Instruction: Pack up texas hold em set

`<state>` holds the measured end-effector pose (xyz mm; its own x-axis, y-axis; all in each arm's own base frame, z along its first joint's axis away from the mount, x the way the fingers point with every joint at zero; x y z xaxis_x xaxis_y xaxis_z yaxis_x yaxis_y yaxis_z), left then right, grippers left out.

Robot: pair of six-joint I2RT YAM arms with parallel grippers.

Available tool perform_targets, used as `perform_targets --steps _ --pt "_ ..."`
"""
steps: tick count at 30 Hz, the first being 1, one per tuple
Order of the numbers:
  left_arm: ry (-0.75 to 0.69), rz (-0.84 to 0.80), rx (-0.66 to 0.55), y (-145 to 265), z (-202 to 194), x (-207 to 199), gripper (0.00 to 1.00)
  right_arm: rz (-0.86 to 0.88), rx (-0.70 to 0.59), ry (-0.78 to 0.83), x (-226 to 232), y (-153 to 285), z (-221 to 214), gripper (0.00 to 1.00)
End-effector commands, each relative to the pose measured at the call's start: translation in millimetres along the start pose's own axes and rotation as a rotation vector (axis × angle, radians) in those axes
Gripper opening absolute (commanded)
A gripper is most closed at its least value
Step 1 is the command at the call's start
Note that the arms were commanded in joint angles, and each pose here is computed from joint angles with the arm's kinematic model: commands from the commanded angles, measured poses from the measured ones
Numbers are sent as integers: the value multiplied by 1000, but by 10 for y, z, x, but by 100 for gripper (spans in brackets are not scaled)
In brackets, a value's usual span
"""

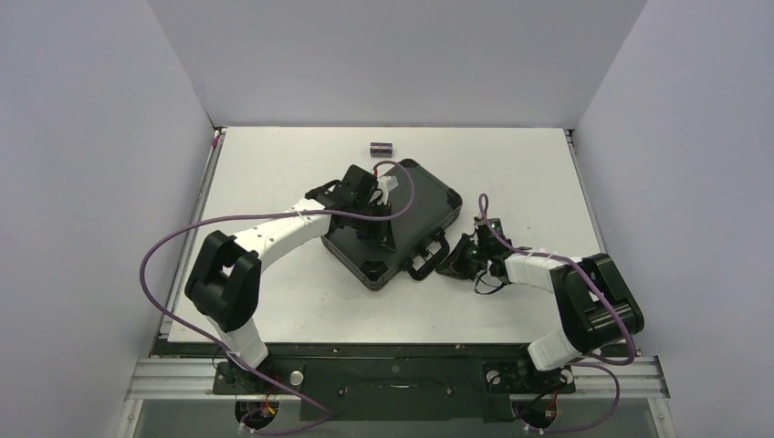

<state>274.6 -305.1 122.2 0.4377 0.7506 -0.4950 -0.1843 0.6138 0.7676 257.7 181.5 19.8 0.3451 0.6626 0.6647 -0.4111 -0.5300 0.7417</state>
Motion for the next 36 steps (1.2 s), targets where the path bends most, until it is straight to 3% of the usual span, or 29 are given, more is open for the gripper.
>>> perform_targets --steps 1,8,36 --pt "-35 23 52 -62 -304 89 0 20 -42 13 133 35 127 0" --pt "-18 25 74 -64 -542 143 0 25 -57 27 235 72 194 0" --pt "6 7 88 -131 -733 174 0 36 -38 29 500 185 264 0"
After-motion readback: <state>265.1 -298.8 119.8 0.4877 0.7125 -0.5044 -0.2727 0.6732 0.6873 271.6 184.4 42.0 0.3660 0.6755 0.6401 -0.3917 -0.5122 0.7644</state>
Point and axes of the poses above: each gripper's point midway between its finger pads, its own y axis back along the fingers, its own x axis along the line the jaws close on, z = x × y, the point moved 1 cm from there along y, back along the fingers, and after that the axes turned 7 degrees about -y, right-handed, at the moved point
